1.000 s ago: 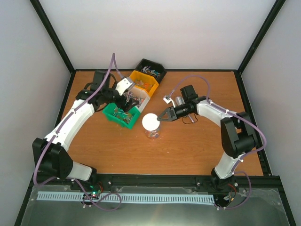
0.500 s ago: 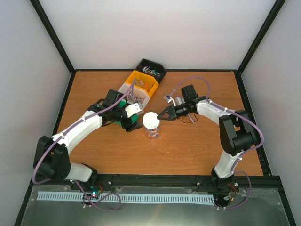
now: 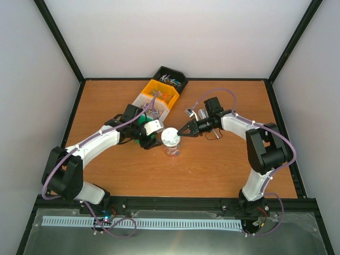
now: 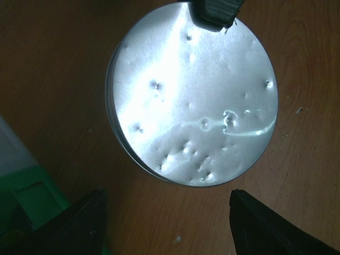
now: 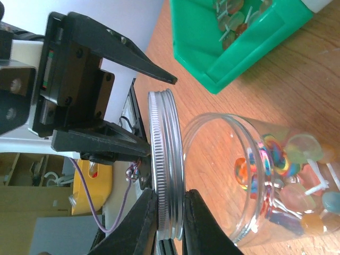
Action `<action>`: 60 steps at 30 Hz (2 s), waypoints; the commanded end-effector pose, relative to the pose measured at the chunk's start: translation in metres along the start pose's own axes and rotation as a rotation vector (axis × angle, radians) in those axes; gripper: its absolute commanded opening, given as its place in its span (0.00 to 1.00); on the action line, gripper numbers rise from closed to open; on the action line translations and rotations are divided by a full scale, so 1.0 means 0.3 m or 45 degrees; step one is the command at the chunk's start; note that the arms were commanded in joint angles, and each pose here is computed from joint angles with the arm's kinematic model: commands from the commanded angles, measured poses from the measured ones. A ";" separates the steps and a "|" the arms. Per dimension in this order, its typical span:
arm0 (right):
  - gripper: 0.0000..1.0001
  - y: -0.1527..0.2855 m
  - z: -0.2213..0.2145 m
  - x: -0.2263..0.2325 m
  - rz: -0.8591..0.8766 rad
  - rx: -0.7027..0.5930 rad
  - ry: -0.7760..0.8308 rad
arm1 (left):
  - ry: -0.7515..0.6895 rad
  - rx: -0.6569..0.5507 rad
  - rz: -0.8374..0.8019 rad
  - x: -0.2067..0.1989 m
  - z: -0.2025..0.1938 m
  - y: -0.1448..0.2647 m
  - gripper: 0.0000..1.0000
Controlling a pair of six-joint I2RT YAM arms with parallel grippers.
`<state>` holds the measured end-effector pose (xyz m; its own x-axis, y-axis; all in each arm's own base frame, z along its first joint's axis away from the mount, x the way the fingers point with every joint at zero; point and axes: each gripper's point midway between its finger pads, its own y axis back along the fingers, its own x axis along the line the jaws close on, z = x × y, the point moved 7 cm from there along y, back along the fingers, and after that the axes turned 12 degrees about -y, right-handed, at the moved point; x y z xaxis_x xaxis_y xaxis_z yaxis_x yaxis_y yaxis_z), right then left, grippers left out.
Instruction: Pack the candies
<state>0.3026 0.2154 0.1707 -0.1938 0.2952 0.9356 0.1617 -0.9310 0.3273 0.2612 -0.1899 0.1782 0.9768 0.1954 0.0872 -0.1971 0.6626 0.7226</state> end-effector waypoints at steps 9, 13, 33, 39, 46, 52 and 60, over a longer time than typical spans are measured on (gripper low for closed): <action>0.06 -0.010 -0.008 -0.050 -0.029 0.007 -0.047 | -0.059 -0.049 -0.075 -0.034 -0.001 -0.050 0.62; 0.06 -0.013 -0.007 -0.055 -0.025 0.011 -0.057 | -0.046 -0.041 -0.081 -0.031 -0.005 -0.062 0.58; 0.06 -0.019 -0.002 -0.057 -0.002 0.024 -0.059 | 0.005 -0.101 -0.093 -0.033 0.002 -0.073 0.55; 0.07 -0.019 0.002 -0.054 0.000 0.029 -0.060 | 0.032 -0.124 -0.128 -0.027 0.014 -0.084 0.51; 0.10 -0.016 0.006 -0.043 0.008 0.028 -0.045 | 0.031 -0.125 -0.124 -0.022 0.019 -0.085 0.49; 0.24 -0.010 0.024 -0.028 -0.002 0.021 -0.015 | 0.058 -0.140 -0.124 -0.013 0.031 -0.087 0.48; 0.44 0.014 0.038 0.008 -0.048 -0.010 0.044 | 0.074 -0.133 -0.120 -0.003 0.033 -0.093 0.47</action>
<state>0.3103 0.2174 0.1643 -0.1945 0.3135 0.9294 0.1704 -0.9223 0.3468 0.2591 -0.2066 0.1521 0.9834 0.1780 -0.0358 -0.1054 0.7202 0.6857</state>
